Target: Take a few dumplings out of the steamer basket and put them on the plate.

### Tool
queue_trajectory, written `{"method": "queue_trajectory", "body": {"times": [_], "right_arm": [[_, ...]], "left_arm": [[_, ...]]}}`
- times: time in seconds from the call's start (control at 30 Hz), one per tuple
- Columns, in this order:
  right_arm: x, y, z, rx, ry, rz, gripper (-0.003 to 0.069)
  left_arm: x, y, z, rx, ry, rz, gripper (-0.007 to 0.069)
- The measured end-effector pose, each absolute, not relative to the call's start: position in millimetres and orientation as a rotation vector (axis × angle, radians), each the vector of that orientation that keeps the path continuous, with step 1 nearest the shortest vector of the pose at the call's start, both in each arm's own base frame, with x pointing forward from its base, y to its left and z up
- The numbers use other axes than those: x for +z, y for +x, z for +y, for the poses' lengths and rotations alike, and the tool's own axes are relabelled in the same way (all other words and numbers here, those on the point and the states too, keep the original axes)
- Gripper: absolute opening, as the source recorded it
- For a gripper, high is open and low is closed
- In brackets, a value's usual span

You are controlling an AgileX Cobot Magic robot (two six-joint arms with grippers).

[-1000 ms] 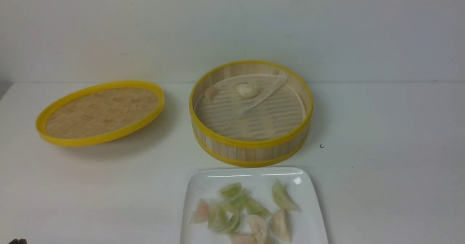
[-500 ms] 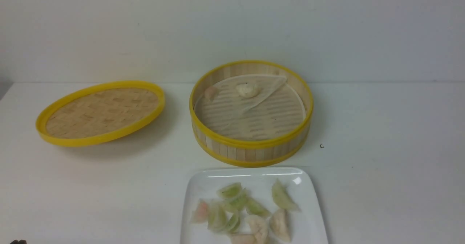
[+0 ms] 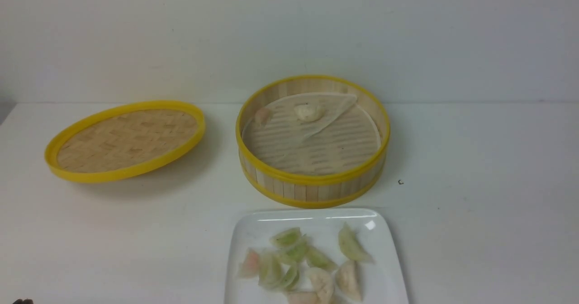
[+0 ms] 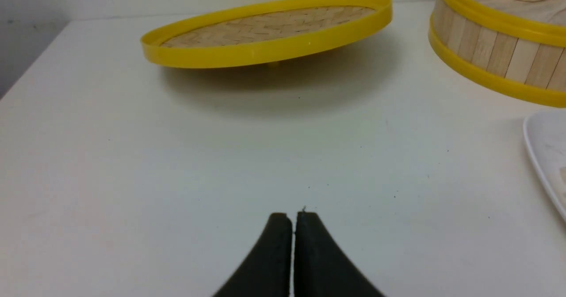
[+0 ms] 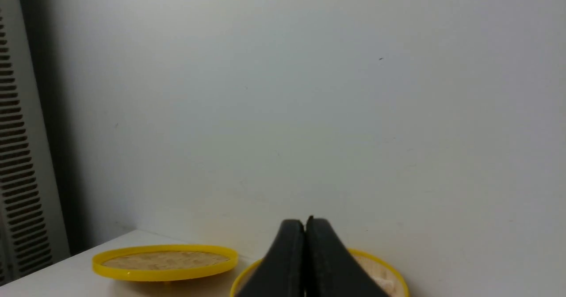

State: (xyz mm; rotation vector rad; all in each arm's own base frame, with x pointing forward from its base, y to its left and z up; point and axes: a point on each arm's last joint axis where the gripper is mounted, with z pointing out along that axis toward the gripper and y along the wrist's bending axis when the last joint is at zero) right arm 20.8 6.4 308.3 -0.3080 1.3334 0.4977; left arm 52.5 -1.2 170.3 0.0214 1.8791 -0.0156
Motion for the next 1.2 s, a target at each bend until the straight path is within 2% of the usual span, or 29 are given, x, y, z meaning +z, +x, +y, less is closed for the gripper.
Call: {"method": "queue_trajectory", "body": {"times": [0.13,0.33,0.43,0.47,0.53,0.57,0.6,0.63,0.67,0.7,0.77,1.2], "right_arm": [[307,19,10,0.523,-0.351,1.331,-0.0015],[305,19,12,0.478,-0.395,1.324,-0.0015],[286,29,12,0.333,-0.285,1.406,-0.0015],[284,29,12,0.322,-0.277,1.412,-0.0015],[254,41,9,0.175,-0.166,1.531,-0.0015],[251,42,9,0.165,-0.158,1.54,-0.0015],[232,47,6,0.103,-0.107,1.607,-0.0015],[215,51,4,0.067,-0.073,1.664,-0.0015],[212,51,4,0.061,-0.067,1.673,-0.0015],[191,54,1,0.02,-0.019,1.747,-0.0015],[181,54,0,0.003,0.012,1.786,-0.0015],[181,54,-1,0.004,0.03,1.785,-0.0015]], "left_arm": [[170,52,-1,-0.016,0.021,1.88,-0.0006],[170,52,-1,-0.016,0.021,1.881,-0.0006],[170,52,-1,-0.016,0.021,1.881,-0.0006],[170,52,-1,-0.016,0.021,1.881,-0.0006],[170,52,-1,-0.016,0.021,1.881,-0.0006],[170,52,-1,-0.016,0.021,1.881,-0.0006],[170,52,-1,-0.016,0.021,1.881,-0.0006],[170,52,-1,-0.016,0.021,1.881,-0.0006],[170,52,-1,-0.016,0.021,1.881,-0.0006],[170,52,-1,-0.016,0.021,1.881,-0.0006],[170,52,-1,-0.016,0.021,1.881,-0.0006],[170,52,-1,-0.016,0.021,1.881,-0.0006]]}}
